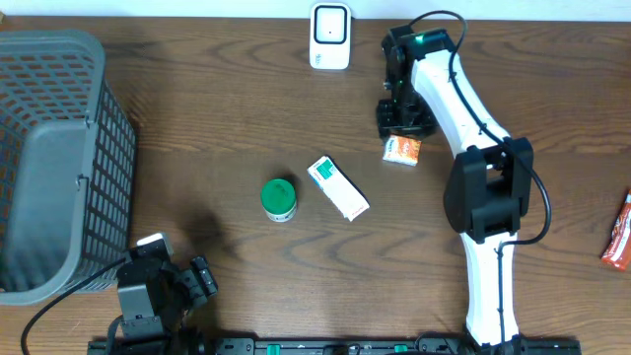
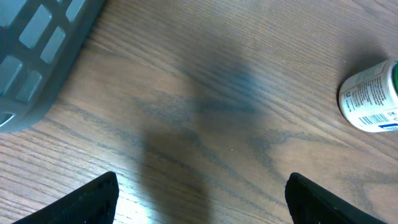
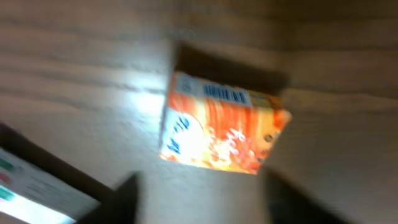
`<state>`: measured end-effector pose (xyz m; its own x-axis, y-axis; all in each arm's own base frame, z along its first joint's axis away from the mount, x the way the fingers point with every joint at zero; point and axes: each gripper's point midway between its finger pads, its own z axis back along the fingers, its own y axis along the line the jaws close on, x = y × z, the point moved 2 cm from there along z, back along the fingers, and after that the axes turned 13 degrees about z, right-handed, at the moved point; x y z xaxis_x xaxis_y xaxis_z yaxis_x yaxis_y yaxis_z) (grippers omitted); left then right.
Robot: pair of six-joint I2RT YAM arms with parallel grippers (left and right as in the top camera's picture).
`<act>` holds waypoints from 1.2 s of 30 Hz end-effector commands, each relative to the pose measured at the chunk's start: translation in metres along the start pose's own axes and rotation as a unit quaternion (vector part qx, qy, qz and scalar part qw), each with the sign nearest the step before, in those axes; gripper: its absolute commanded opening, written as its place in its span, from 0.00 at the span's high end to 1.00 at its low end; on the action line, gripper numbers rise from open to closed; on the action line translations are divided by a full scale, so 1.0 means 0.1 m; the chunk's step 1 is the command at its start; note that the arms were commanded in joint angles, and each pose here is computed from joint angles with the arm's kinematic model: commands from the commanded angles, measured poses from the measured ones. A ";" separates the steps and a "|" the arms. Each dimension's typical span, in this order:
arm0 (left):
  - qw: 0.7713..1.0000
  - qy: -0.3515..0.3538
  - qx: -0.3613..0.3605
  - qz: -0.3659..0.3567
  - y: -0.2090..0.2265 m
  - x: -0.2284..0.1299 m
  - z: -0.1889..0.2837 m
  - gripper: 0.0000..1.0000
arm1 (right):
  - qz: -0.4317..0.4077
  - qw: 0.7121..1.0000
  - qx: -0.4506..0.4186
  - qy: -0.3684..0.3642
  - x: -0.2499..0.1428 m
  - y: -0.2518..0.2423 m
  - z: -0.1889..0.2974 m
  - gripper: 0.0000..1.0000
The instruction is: Scan the item barcode
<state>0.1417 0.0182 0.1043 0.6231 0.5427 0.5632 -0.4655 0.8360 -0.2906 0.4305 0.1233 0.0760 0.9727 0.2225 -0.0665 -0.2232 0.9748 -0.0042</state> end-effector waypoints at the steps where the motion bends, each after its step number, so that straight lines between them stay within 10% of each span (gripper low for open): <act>1: 1.000 -0.001 -0.005 -0.003 -0.02 0.01 0.02 0.14 | -0.072 0.996 -0.013 -0.047 0.17 -0.06 0.11 0.99; 12: 1.000 -0.001 -0.005 -0.003 -0.02 0.01 0.02 0.14 | -0.155 0.980 -0.040 -0.121 0.50 -0.19 0.09 0.99; 28: 1.000 -0.001 -0.005 -0.003 -0.02 0.01 0.02 0.14 | -0.154 0.987 -0.017 -0.038 0.40 -0.06 -0.56 0.99; 36: 1.000 -0.001 -0.005 -0.003 -0.02 0.01 0.02 0.14 | -0.018 0.999 0.044 0.027 0.12 0.21 -0.57 0.99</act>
<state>0.1417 0.0182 0.1042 0.6234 0.5428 0.5628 -0.4654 0.8360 -0.2908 0.4488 0.1296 0.0217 0.9975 0.0245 -0.0663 -0.0251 0.9997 -0.0083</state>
